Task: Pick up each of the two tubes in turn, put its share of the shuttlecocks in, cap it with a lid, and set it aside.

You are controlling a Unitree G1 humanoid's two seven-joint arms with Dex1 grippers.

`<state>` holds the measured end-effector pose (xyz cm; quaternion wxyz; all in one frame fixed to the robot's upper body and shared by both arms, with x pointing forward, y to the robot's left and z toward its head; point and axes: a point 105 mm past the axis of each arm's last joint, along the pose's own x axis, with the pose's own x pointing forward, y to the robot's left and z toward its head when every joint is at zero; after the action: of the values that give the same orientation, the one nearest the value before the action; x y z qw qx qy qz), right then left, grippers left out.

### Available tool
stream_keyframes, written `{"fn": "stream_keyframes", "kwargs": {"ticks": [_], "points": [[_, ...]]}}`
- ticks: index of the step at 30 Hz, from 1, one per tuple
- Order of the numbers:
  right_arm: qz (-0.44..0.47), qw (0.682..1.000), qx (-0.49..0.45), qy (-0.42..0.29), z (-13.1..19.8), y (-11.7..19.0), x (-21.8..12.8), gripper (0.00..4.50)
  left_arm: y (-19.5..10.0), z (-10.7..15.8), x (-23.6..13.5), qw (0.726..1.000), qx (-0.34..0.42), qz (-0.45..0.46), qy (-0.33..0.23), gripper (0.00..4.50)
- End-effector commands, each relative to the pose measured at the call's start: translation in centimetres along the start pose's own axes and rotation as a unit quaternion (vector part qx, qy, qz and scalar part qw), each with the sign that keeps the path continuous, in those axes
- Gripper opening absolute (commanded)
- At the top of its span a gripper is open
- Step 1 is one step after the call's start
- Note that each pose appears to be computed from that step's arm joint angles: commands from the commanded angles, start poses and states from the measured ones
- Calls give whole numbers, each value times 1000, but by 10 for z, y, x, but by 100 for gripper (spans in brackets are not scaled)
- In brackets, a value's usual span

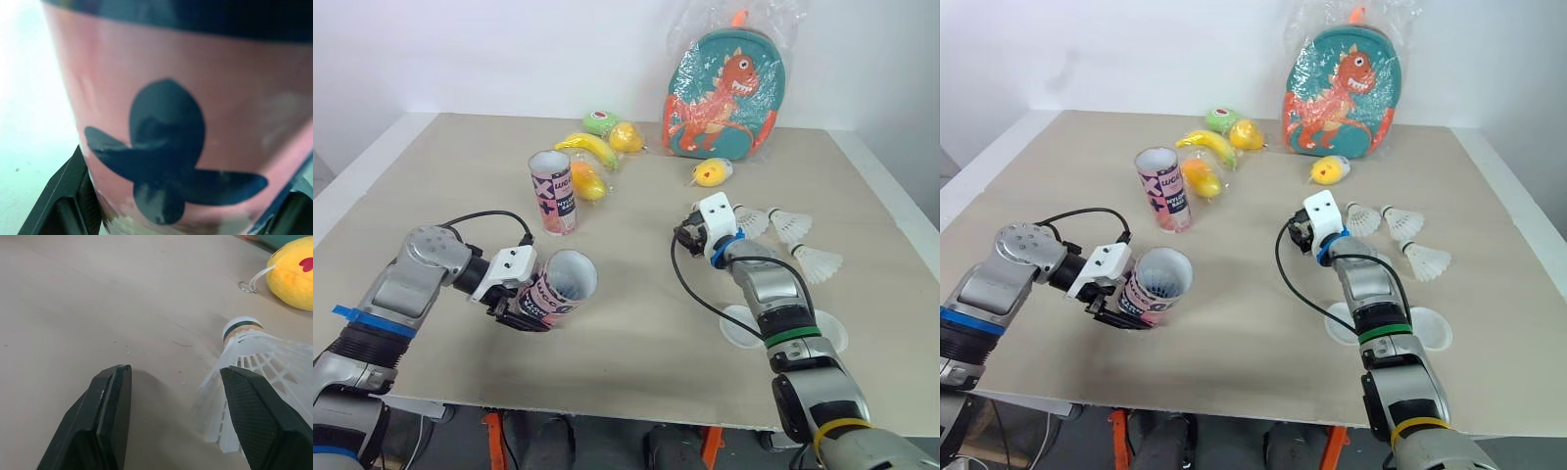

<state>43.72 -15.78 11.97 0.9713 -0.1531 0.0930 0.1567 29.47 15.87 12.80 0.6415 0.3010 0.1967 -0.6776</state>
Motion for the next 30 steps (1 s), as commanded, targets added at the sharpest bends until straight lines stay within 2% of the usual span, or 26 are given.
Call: {"fn": "stream_keyframes", "kwargs": {"ticks": [1, 2, 5, 6, 7, 12, 16, 19, 21, 23, 30], "points": [[-30, 999, 5, -32, 21, -13, 0, 211, -11, -9, 21, 999, -18, -38, 9, 340], [-30, 999, 4, -33, 22, -13, -1, 143, -12, -9, 21, 999, -18, -38, 8, 340], [-26, 998, 2, -52, 31, -12, -3, 67, -12, -9, 22, 999, -18, -39, 9, 340], [-22, 998, 6, -62, 35, -11, -4, 14, -12, -9, 22, 999, -19, -39, 9, 340], [-16, 997, 11, -73, 40, -9, -5, 4, -12, -9, 22, 999, -19, -39, 8, 340], [125, 974, 11, -188, 90, 29, -35, 4, -12, -9, 23, 999, -18, -38, 9, 340], [321, 904, -77, -271, 120, 77, -108, 4, -12, -9, 22, 999, -17, -35, 10, 340], [426, 858, -136, -254, 117, 96, -148, 4, -11, -9, 22, 999, -17, -35, 10, 340], [458, 840, -173, -234, 112, 101, -160, 4, -10, -10, 22, 999, -17, -34, 10, 340], [493, 808, -235, -221, 111, 109, -174, 4, -10, -9, 23, 999, -15, -35, 10, 340], [526, 768, -300, -208, 115, 127, -174, 4, -8, -7, 25, 999, -12, -34, 7, 340]]}}
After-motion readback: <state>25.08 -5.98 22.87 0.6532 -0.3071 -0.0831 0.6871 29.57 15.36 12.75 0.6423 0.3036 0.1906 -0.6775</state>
